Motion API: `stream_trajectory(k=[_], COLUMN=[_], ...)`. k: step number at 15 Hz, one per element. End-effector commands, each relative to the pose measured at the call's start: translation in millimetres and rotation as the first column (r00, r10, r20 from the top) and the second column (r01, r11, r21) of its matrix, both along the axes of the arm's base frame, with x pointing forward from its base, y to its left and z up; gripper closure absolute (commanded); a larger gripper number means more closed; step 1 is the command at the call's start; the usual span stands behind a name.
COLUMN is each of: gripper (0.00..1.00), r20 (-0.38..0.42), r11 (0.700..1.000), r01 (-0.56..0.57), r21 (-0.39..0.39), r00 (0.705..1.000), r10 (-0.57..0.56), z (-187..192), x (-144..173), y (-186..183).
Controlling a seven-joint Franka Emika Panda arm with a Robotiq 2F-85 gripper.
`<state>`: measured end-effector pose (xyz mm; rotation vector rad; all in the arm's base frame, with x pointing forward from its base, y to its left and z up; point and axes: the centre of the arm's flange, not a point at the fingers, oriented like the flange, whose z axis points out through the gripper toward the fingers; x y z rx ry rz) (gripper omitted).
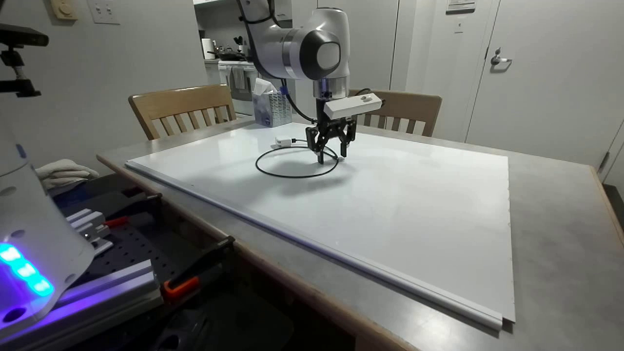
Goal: Unwrap the charger cable
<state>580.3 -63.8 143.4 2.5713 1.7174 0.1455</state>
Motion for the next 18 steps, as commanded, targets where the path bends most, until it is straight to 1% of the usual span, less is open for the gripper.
stream_trajectory(k=[1, 6, 7, 8, 10, 11, 13, 16, 18], gripper=[0.54, 0.9, 0.96, 0.99, 1.0, 0.98, 0.98, 0.98, 0.98], r20=[0.016, 0.024, 0.026, 0.029, 0.03, 0.03, 0.027, 0.004, -0.007], r11=[1.0, 1.0, 1.0, 1.0, 1.0, 1.0, 1.0, 0.999, 0.996], r01=[0.0, -0.002, -0.002, -0.002, -0.002, -0.001, 0.004, 0.025, 0.038], r21=[0.002, -0.001, -0.002, -0.002, -0.005, -0.006, -0.012, -0.042, -0.08], r00=[1.0, 1.0, 1.0, 1.0, 1.0, 1.0, 1.0, 1.0, 0.999], r10=[0.0, 0.002, 0.002, 0.002, 0.002, 0.001, -0.004, -0.024, -0.039], z=[-1, 3, 3, 4, 5, 5, 6, 14, 21], x=[-4, -3, -3, -3, -2, -2, -3, -4, -5], y=[-3, -2, -2, -2, -2, -2, -2, -2, -4])
